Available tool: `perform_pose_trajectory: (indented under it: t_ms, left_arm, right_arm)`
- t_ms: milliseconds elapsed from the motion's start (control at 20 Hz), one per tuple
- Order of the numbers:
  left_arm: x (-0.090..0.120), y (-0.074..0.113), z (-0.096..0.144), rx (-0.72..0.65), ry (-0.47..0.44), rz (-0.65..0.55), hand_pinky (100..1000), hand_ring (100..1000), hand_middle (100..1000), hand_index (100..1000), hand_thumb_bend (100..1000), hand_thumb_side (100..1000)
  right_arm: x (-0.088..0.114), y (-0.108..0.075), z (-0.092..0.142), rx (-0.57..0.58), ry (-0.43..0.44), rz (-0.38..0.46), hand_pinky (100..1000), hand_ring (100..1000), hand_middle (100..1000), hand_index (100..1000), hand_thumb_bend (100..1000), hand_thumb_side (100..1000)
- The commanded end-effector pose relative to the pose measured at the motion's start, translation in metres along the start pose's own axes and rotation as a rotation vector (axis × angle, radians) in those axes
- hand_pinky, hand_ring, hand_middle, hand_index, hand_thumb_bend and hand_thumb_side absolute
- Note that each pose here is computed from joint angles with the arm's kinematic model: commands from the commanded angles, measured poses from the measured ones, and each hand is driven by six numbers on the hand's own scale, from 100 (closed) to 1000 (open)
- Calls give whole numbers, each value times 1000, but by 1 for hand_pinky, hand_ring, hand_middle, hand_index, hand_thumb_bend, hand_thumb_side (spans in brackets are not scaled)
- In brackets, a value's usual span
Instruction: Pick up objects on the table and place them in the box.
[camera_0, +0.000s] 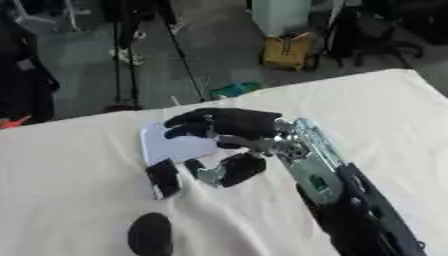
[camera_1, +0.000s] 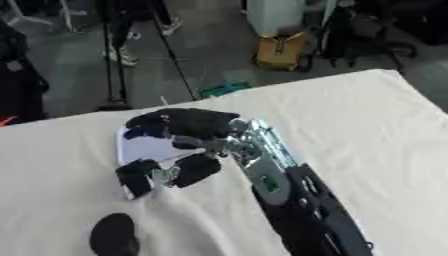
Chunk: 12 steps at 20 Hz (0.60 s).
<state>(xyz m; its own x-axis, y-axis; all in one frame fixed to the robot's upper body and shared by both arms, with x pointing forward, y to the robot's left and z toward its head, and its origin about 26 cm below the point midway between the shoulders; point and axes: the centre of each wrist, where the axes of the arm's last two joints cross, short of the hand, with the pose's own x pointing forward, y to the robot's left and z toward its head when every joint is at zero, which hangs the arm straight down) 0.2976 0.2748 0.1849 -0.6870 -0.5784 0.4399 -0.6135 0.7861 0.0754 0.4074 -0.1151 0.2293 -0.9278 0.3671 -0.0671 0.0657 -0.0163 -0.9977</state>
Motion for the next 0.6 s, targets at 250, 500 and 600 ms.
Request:
perform_pose_trajectory:
  t_ms: [250,500,600]
  left_arm:
    - [4,2,-7,-6,-31,6,985,1000,1000,909,100,990]
    - [4,2,-7,-7,-31,7,985,1000,1000,909,100,990]
    - [4,2,-7,-6,-31,8,986,1000,1000,908,100,992]
  right_arm:
    - [4,-3,-19,267,-255,179,1000,1000,993,1000,100,903]
    - [5,-5,-22,281,-275,169,1000,1000,991,1000,100,920]
    - [5,-5,-23,282,-279,166,1000,1000,990,1000,100,920]
